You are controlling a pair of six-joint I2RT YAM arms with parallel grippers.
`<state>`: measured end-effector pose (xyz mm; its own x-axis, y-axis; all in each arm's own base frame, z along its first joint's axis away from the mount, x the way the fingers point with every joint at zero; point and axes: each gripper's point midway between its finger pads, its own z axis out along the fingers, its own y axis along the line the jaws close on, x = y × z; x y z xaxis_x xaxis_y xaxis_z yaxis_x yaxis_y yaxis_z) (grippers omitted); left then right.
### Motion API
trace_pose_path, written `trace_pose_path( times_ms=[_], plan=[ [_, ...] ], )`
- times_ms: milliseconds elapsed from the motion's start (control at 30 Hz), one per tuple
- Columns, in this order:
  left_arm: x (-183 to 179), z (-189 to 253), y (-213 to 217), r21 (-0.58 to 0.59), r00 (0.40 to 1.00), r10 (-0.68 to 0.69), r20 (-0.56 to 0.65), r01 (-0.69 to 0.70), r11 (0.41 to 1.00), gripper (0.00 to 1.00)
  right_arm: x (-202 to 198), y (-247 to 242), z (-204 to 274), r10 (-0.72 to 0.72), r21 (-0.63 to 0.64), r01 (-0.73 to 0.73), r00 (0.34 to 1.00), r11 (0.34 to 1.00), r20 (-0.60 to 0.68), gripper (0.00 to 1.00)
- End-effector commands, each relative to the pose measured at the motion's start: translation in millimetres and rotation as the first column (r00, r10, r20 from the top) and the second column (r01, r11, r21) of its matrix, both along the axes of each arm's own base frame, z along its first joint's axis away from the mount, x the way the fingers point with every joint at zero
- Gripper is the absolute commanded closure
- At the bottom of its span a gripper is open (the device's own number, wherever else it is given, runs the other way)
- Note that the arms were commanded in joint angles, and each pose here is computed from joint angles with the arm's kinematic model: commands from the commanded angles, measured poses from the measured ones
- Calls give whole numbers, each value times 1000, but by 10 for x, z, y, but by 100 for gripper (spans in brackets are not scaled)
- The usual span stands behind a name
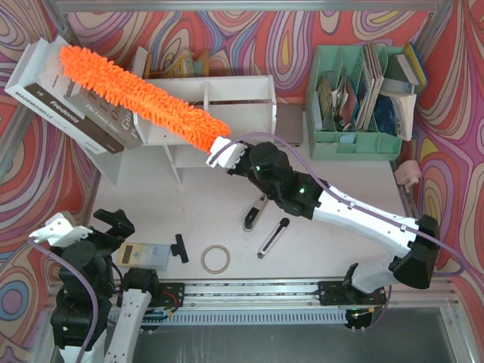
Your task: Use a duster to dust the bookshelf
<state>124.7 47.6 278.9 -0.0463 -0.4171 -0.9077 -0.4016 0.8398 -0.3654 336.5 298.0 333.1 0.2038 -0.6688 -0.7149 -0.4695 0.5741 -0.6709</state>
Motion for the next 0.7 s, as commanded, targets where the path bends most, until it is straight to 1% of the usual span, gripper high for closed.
trace_pose_path(
  times_ms=[0,100,200,300,400,500,567,667],
  plan=[
    [10,18,6,12,1000,0,9,0,1000,2,376,-172,284,-110,110,104,993,988,52,100],
    [8,17,5,12,1000,-1,10,0,1000,2,637,-283,298,-179,116,171,982,979,67,100],
    [2,16,8,11,1000,1,11,-1,1000,2,851,-374,395,-229,154,216,971,964,75,100],
    [-13,22,14,10,1000,4,18,-4,1000,2,915,-407,575,-255,189,233,962,954,100,100],
    [-25,29,23,9,1000,9,24,-9,1000,2,824,-391,762,-220,242,191,971,951,98,100],
    [-21,26,23,9,1000,9,22,-9,1000,2,694,-387,845,-178,268,150,980,952,83,100],
    [-18,25,20,9,1000,8,20,-8,1000,2,550,-360,854,-137,265,111,987,958,84,100],
    [-10,17,18,9,1000,7,17,-7,1000,2,287,-246,788,-38,228,21,997,974,73,100]
  ],
)
